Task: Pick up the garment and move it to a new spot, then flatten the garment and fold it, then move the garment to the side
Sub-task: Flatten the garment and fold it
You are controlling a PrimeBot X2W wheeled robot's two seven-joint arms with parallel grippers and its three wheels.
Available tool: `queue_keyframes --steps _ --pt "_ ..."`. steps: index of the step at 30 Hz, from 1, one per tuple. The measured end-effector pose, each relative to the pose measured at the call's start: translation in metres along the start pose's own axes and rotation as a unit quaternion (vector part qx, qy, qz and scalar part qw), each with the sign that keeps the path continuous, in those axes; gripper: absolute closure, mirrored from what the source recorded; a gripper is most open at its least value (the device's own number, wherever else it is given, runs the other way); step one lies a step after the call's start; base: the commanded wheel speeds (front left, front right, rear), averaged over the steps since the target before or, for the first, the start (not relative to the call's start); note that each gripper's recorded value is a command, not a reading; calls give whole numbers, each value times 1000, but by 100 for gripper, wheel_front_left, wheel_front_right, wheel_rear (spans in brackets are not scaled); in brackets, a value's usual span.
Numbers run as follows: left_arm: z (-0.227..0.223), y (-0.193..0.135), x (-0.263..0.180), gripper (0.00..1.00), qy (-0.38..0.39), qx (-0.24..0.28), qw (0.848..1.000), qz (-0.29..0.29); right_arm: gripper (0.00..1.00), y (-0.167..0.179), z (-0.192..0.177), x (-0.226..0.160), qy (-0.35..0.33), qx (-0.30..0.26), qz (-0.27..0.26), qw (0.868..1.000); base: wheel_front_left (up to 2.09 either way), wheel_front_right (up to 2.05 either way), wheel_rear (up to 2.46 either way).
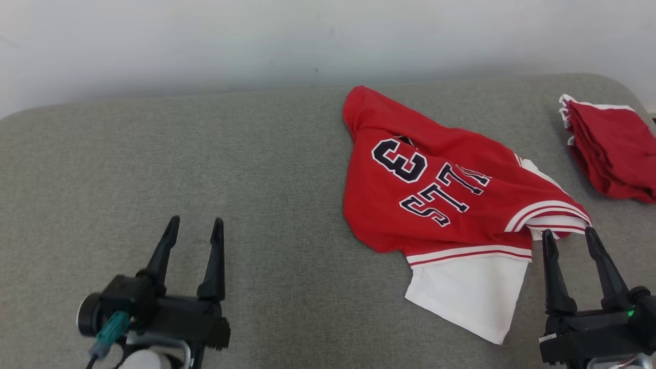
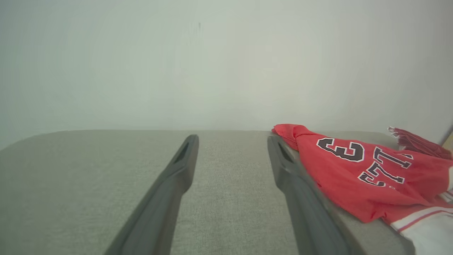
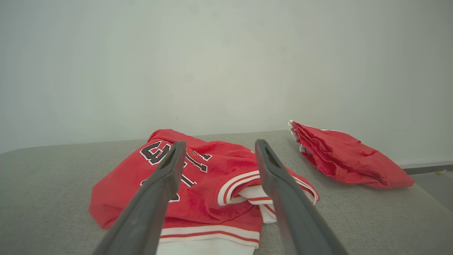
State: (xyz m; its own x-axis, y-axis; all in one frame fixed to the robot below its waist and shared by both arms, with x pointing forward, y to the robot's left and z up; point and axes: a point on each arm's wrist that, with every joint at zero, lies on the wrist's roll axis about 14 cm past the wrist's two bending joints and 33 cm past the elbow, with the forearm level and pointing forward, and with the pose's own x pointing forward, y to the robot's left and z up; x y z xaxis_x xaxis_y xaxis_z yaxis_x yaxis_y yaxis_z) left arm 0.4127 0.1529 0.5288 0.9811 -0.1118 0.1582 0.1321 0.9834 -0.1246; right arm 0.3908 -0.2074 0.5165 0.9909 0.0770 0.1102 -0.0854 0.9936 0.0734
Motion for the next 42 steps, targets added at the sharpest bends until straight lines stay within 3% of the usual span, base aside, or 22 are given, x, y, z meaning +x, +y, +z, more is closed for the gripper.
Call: queue_keyframes --steps 11,20,28,35,36,37,42 --pt "-28 -99 90 0 42 7 986 -162 0 -39 -4 -17 8 7 -73 997 0 0 0" --pt "-92 -161 102 0 136 17 959 -248 0 -76 -11 -46 27 5 -147 989 0 0 0" --pt "-149 -173 92 0 232 30 935 -268 0 -92 -14 -60 38 -2 -180 983 0 0 0" --pt "-163 -168 87 0 267 34 927 -261 0 -93 -15 -60 38 -3 -181 983 0 0 0" --pt "-164 -168 86 53 270 35 926 -261 0 -92 -15 -59 38 -2 -179 983 0 0 0" --pt "-164 -168 85 99 272 36 926 -261 0 -91 -15 -59 38 -1 -177 983 0 0 0" --pt "-147 -168 87 100 234 27 938 -255 0 -85 -14 -56 34 2 -166 986 0 0 0"
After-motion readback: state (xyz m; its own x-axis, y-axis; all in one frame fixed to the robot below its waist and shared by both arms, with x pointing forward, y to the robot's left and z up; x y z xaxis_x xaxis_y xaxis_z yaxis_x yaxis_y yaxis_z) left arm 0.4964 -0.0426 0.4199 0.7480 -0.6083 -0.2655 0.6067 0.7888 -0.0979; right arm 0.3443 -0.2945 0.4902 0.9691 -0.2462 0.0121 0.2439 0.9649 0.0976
